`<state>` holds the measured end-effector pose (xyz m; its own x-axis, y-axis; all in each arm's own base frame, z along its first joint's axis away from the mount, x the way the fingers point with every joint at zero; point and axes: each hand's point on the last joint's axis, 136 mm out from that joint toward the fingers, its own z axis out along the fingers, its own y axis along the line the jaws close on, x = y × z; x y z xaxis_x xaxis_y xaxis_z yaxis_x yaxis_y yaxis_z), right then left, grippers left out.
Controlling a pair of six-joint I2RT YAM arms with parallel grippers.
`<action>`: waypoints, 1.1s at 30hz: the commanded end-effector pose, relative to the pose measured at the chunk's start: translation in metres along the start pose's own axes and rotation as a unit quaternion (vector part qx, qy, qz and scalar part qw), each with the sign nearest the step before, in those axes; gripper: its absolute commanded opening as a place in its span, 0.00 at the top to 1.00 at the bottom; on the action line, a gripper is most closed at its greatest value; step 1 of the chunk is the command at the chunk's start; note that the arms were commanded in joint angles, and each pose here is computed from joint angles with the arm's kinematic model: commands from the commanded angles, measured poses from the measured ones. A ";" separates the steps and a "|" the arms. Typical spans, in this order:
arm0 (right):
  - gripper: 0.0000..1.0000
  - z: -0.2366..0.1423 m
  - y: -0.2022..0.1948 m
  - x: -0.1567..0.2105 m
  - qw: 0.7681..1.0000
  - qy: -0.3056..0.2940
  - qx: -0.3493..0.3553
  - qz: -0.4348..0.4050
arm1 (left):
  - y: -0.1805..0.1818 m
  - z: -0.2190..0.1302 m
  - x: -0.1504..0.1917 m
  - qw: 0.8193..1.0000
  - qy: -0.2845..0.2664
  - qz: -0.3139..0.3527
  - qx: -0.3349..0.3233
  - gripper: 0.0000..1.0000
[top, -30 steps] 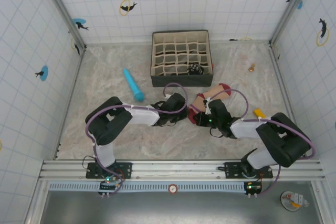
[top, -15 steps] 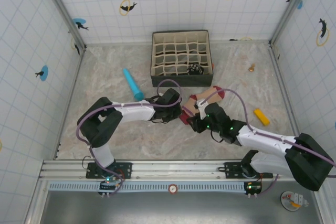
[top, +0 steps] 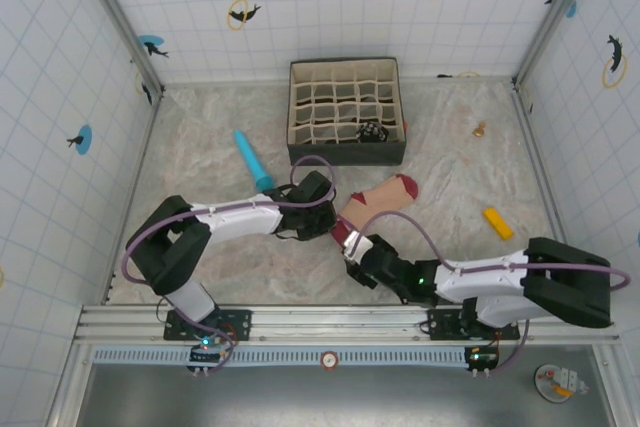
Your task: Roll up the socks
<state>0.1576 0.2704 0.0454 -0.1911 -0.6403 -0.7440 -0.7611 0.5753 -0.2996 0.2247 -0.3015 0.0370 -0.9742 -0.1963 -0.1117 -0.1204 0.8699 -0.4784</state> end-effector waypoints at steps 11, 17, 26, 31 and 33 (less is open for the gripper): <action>0.36 0.028 0.002 -0.030 0.988 -0.039 0.104 -0.105 | 0.010 -0.008 0.010 1.000 0.020 0.012 -0.010 1.00; 0.47 0.036 0.004 -0.035 0.986 -0.039 0.114 -0.119 | 0.012 -0.007 0.013 1.000 0.025 0.013 -0.011 1.00; 1.00 0.045 0.007 -0.021 0.988 -0.016 0.105 -0.114 | 0.013 -0.010 0.011 1.000 0.011 0.007 0.000 1.00; 1.00 0.046 0.011 -0.005 0.998 -0.003 0.046 -0.052 | 0.017 -0.016 0.007 1.000 -0.004 -0.002 0.005 0.82; 1.00 0.045 0.012 -0.001 0.999 0.001 0.022 -0.024 | 0.019 -0.020 0.004 1.000 -0.011 -0.006 0.005 0.50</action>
<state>0.1818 0.3063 0.0222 -0.0677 -0.7197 -0.6910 -0.7014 0.5269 -0.4800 0.2116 -0.2847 0.0371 -0.9761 -0.1900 -0.1057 -0.1166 0.8677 -0.4831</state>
